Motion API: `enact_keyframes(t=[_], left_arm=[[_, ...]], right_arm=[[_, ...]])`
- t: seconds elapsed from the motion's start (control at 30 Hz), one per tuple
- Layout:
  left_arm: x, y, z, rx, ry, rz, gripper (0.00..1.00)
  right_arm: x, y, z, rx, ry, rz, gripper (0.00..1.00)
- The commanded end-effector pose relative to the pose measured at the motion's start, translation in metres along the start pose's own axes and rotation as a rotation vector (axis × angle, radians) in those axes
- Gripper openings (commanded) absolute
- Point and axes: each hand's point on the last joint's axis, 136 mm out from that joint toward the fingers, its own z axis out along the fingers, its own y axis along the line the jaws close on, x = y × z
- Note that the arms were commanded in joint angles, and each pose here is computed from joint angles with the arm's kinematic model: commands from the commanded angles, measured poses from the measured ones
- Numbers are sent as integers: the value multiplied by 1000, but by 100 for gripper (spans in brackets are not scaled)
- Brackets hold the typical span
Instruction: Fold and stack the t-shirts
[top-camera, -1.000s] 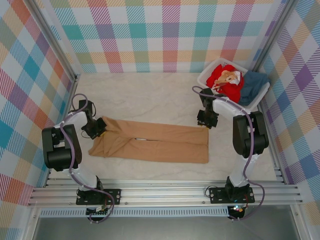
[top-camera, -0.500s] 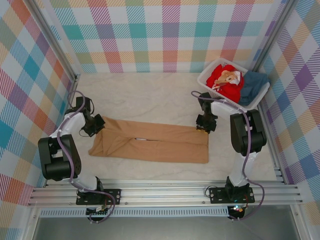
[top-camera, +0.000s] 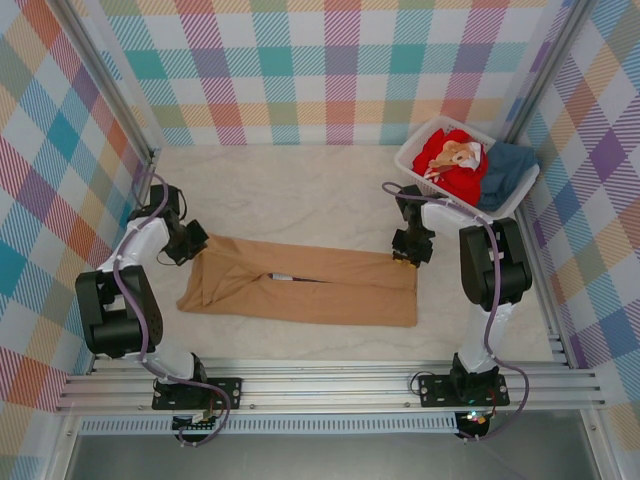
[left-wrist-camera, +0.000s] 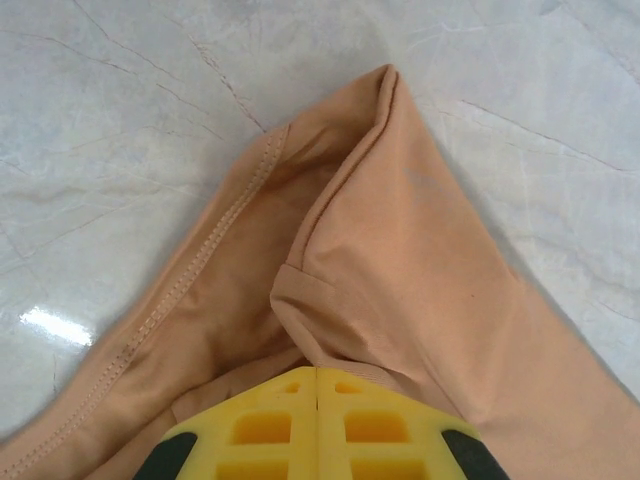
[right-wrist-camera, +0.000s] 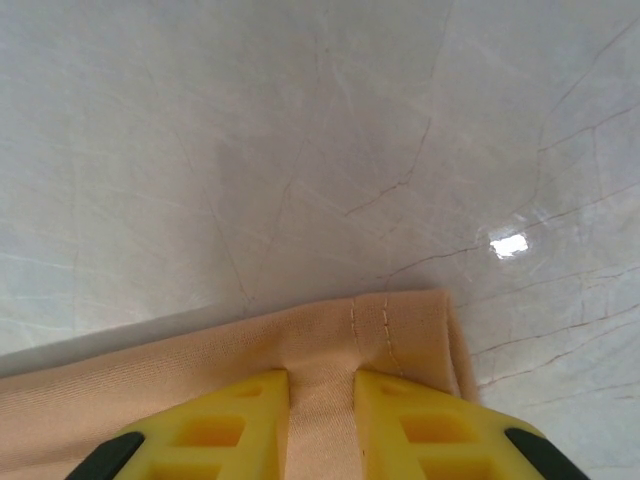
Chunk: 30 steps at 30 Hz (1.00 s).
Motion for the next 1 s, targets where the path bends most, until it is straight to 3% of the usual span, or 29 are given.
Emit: enact_keyframes(t=[0.0, 0.2, 0.37, 0.7, 0.73, 0.87, 0.97], left_arm=[[-9, -3, 0, -24, -15, 29, 0], [-10, -1, 9, -40, 2, 40, 0], [0, 12, 10, -96, 24, 29, 12], [28, 47, -1, -215, 32, -57, 7], [27, 44, -2, -202, 21, -62, 9], [12, 18, -1, -71, -25, -66, 35], [3, 6, 11, -10, -24, -95, 42]], right_arm=[[5, 0, 8, 17, 36, -3, 24], [7, -1, 9, 19, 42, -1, 24], [5, -1, 4, 14, 29, -2, 29], [-3, 2, -15, 1, -20, -10, 30], [-3, 3, -16, -1, -22, -11, 30], [-4, 6, -18, -14, -26, -17, 30], [-3, 5, -17, -17, -24, -19, 30]])
